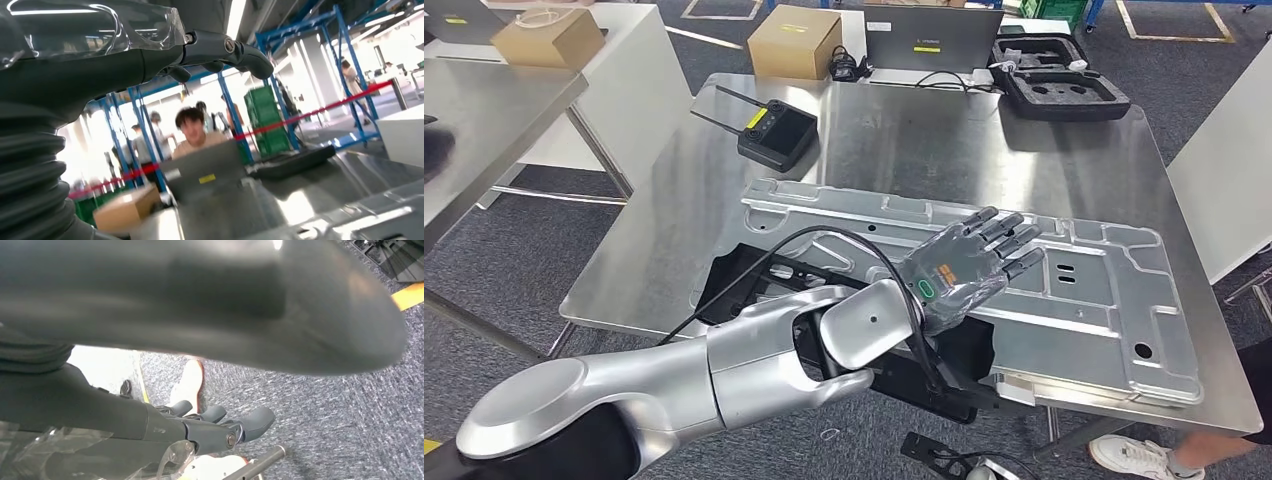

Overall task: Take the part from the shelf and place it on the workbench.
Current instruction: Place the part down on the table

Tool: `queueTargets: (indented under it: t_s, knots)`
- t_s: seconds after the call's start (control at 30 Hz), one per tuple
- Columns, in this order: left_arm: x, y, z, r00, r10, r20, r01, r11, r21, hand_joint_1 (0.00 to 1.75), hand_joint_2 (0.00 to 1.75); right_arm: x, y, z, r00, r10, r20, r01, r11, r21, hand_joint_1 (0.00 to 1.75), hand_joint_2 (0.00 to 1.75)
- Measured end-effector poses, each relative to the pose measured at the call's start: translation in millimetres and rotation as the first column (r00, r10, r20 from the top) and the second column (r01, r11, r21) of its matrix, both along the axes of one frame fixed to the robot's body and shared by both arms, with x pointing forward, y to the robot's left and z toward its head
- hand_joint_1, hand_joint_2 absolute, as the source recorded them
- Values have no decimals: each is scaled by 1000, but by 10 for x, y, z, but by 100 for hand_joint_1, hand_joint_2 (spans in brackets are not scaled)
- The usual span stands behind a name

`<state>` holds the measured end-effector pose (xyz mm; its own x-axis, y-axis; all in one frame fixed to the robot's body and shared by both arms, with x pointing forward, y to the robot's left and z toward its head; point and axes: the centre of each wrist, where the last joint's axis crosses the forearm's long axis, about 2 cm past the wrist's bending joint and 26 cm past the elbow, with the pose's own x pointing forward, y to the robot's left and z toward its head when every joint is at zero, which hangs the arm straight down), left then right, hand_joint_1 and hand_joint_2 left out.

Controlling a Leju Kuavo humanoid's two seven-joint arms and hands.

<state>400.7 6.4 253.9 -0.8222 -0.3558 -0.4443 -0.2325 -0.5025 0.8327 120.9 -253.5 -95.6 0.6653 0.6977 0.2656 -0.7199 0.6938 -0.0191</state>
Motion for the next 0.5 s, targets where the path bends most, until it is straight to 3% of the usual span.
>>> queueTargets:
  t_s: [0.1,0.13,0.23,0.33,0.5]
  knots:
    - [0,-13,30,967,43,-249,-100,971,-218,0,0,-36,24,-8,1000,-25,6,25,1000,-2,0,0]
    - [3,-12,37,924,37,-381,-165,937,-308,0,0,-65,28,-15,999,-35,7,35,999,-4,0,0]
    - [-4,-27,66,721,-69,-689,-355,817,-453,0,0,-184,-2,-47,998,-61,1,61,998,-15,0,0]
    - [-48,-91,129,572,-173,-802,-430,769,-473,0,0,-284,-60,-73,997,-83,-5,83,996,-26,0,0]
    - [-185,-206,203,404,-295,-866,-473,743,-473,0,0,-392,-170,-100,994,-108,-17,107,993,-45,0,0]
